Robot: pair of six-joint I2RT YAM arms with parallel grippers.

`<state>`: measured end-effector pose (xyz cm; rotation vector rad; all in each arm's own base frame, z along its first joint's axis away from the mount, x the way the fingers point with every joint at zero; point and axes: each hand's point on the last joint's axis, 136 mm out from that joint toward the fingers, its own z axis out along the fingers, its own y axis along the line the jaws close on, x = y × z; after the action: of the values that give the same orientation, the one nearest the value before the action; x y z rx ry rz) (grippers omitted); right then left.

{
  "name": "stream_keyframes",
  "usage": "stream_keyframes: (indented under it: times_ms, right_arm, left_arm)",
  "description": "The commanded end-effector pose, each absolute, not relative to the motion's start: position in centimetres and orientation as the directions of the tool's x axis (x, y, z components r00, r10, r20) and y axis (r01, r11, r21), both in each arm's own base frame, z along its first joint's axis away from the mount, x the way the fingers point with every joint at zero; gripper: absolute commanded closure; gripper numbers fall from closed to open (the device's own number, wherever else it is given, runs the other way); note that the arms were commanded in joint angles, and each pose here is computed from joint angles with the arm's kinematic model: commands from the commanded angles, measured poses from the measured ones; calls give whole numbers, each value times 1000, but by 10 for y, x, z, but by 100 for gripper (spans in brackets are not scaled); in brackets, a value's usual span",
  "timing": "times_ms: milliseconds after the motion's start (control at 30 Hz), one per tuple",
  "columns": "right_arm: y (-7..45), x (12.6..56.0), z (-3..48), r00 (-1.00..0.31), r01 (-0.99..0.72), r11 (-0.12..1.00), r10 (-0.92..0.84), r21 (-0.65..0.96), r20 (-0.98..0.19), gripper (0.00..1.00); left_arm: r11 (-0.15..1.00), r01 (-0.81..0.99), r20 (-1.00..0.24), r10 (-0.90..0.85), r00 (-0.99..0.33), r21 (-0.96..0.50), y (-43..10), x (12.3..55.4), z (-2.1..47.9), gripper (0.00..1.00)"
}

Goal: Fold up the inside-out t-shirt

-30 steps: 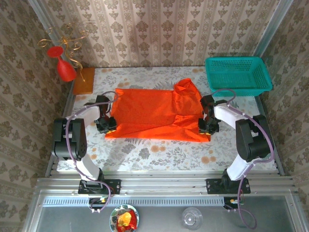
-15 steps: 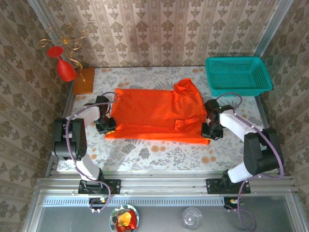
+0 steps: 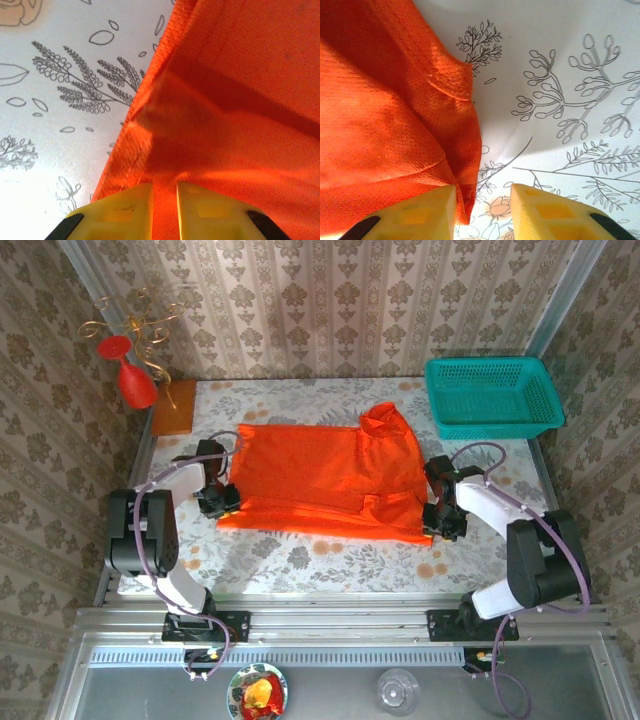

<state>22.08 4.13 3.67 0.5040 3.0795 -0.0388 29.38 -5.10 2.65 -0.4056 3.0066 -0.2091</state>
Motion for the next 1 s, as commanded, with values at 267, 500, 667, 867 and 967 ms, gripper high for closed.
stream_keyframes:
  times_ms: [267,500,667,867,967]
  right_arm:
    - [115,243,64,-945,289,893,324,346,-48,63]
    - [85,227,9,-915,403,888,399,220,67,51]
    - [56,228,28,-908,413,904,418,107,-25,45]
    - [80,255,67,-935,310,934,334,179,-119,50]
    - [98,270,87,-952,236,959,261,158,-160,53]
  left_arm:
    - [957,-209,-74,-228,-971,-203,-81,278,47,78]
    - [962,-235,6,-236,-972,-141,-71,253,17,79]
    - [948,-254,16,-256,-967,-191,-79,240,18,78]
    - [950,-200,-65,-221,-973,-241,-91,251,50,78]
    - [950,-180,-114,-215,-970,-257,-92,258,64,78]
